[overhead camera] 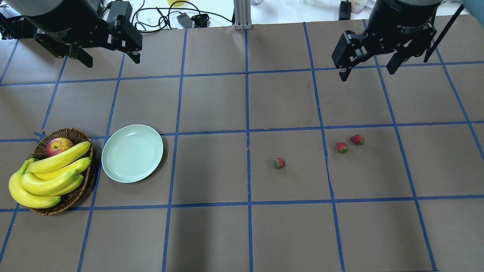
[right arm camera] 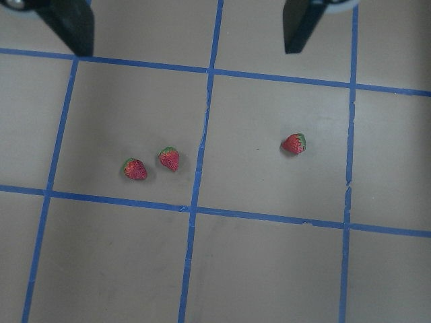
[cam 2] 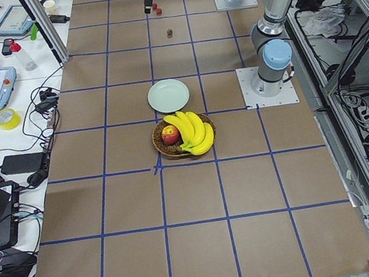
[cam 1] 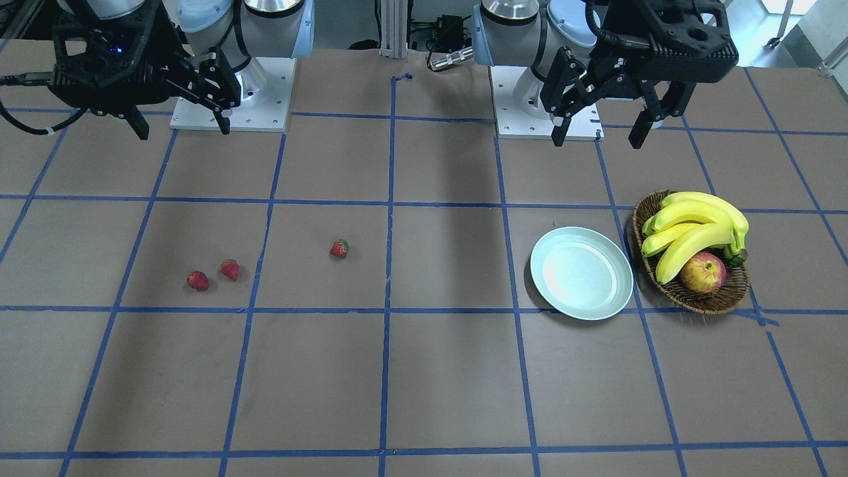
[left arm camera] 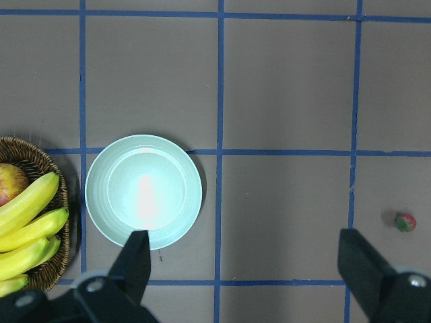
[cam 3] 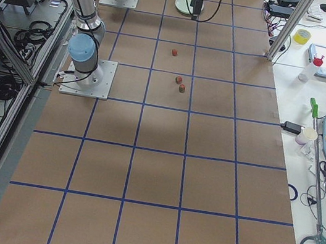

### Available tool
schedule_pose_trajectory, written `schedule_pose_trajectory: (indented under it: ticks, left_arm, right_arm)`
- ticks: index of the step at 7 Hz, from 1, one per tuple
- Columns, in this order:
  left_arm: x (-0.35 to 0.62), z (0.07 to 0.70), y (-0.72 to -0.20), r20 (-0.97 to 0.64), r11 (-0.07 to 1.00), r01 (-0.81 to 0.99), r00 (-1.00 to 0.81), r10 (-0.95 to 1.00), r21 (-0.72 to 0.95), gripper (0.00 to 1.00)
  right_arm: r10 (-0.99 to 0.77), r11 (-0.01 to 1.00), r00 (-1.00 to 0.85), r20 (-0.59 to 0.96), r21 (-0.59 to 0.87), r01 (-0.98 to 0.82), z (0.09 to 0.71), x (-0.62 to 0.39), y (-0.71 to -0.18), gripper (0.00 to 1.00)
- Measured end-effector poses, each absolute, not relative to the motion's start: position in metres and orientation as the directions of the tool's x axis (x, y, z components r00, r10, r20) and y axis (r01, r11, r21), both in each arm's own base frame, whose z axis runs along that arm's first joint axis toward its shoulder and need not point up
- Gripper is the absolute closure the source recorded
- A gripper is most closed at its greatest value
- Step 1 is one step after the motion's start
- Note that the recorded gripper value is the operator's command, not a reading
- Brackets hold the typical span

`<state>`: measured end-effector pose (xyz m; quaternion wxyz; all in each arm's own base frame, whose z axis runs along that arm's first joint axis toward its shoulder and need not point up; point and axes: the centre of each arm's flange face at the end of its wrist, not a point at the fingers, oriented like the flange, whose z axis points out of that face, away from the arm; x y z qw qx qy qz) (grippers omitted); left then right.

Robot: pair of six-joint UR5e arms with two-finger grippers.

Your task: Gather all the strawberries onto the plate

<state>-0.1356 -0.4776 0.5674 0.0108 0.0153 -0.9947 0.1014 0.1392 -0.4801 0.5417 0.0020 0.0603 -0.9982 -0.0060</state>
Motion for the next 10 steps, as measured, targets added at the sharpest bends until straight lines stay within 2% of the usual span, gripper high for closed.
schedule_pose_trajectory:
  ticks: [10]
  left_arm:
    - [-0.1349, 0.5604, -0.4779, 0.023, 0.977, -0.032, -0.999, -0.028, -0.213, 0.0]
  right_arm:
    - [-0.119, 0.992, -0.993, 0.0, 0.029, -0.119, 0.5318, 0.1399, -0.4832, 0.0]
